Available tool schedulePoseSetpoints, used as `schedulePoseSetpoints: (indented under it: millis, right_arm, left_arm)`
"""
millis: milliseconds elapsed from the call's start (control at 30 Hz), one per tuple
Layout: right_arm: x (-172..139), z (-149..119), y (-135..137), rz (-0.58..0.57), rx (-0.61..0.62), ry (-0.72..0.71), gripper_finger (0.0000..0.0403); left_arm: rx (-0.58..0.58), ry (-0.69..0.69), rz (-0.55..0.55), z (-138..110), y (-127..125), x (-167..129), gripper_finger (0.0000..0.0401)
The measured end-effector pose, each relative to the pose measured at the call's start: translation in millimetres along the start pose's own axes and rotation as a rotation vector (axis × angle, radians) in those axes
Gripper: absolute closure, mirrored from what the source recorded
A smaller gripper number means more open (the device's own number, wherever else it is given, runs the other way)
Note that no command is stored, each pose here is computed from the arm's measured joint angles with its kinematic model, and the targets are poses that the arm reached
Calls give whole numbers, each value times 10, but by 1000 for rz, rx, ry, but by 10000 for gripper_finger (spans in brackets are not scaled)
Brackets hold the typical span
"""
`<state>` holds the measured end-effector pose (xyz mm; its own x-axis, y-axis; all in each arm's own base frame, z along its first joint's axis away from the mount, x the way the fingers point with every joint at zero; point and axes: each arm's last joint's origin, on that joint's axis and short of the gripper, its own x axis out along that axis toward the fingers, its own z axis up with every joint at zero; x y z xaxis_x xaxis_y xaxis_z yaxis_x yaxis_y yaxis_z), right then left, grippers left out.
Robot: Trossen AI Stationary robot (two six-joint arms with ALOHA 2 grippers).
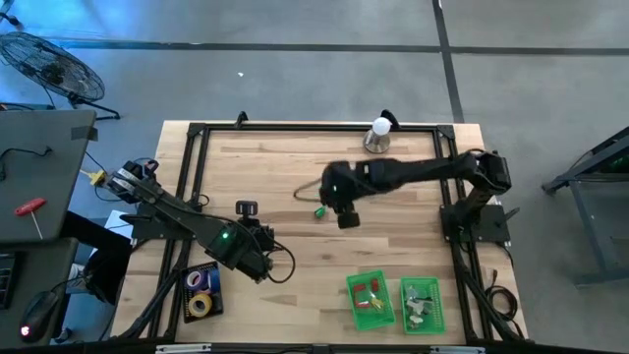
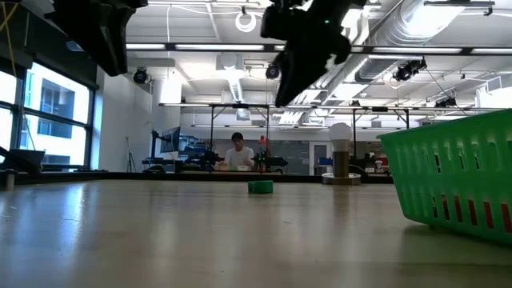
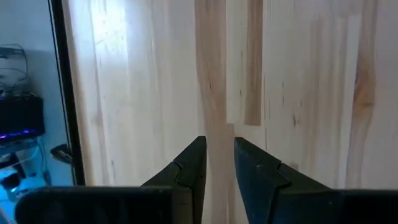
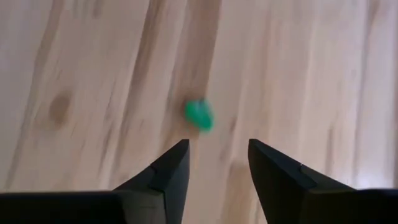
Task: Pick and place Stapler, Stapler remover, tape
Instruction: Put the green stapler into the left green bin
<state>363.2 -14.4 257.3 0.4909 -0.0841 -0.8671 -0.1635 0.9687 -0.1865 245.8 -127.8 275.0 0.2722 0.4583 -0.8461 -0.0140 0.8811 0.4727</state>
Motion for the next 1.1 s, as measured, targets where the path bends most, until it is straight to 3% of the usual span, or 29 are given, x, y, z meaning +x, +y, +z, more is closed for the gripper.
schedulePoseSetpoints:
  millis: [200, 300, 500, 667, 1100]
  right_arm:
    - [28, 82, -248, 44, -58, -176, 243]
    - [144, 84, -301, 71, -90, -193, 239]
    - [492, 41, -305, 84, -198, -134, 227]
    - [705, 0, -292, 102, -216, -95, 224]
    - [1070, -166, -235, 174, -202, 40, 224]
  left_arm:
    - [49, 121, 29, -121, 54, -12, 325]
    - [8, 173, 74, -218, 148, -70, 325]
    - [-114, 63, 20, -313, 342, -268, 325]
    - [-198, -27, 66, -381, 480, -373, 325]
    - [-200, -84, 112, -393, 531, -407, 325]
